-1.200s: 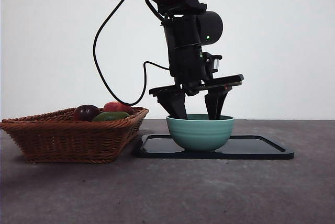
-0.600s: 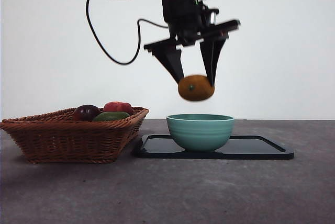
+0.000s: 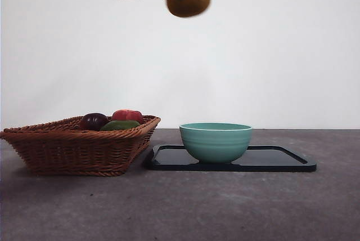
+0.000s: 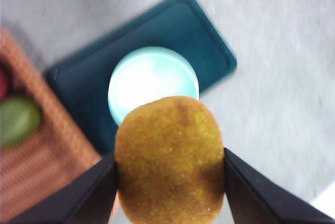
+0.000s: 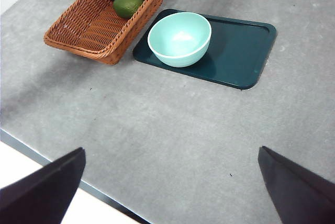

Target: Pick up the wifruite, put it on the bowl, pick up the plate, put it on desk

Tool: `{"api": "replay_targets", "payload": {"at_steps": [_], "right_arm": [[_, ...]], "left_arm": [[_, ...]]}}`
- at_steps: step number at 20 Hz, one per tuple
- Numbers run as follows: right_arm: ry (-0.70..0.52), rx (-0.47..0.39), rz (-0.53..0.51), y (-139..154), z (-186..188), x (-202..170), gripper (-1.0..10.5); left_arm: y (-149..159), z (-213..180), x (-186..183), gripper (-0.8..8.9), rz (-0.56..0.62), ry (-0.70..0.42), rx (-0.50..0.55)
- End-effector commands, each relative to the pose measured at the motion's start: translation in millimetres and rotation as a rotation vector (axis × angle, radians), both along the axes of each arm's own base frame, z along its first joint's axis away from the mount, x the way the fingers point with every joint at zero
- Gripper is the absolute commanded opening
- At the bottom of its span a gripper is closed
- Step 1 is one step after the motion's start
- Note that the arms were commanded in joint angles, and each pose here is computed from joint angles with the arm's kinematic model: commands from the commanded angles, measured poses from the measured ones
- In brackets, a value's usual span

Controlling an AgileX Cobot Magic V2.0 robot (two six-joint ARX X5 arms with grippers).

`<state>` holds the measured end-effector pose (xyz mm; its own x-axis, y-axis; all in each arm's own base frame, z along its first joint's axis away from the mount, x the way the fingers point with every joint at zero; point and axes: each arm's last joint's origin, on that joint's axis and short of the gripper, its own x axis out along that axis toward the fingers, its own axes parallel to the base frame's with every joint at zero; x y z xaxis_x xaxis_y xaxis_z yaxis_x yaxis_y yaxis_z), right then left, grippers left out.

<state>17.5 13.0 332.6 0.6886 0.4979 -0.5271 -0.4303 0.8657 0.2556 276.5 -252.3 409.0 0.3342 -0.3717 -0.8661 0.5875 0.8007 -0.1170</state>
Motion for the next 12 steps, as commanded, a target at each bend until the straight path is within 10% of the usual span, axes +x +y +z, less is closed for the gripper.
{"api": "replay_targets", "payload": {"at_steps": [1, 12], "right_arm": [[-0.01, 0.016, 0.001, 0, 3, 0, 5.5], [-0.001, 0.029, -0.008, 0, 3, 0, 5.5]], "left_arm": [[16, 1, -23, 2.48, -0.012, 0.048, 0.051], [109, -53, -61, 2.48, 0.276, 0.05, 0.018]]}}
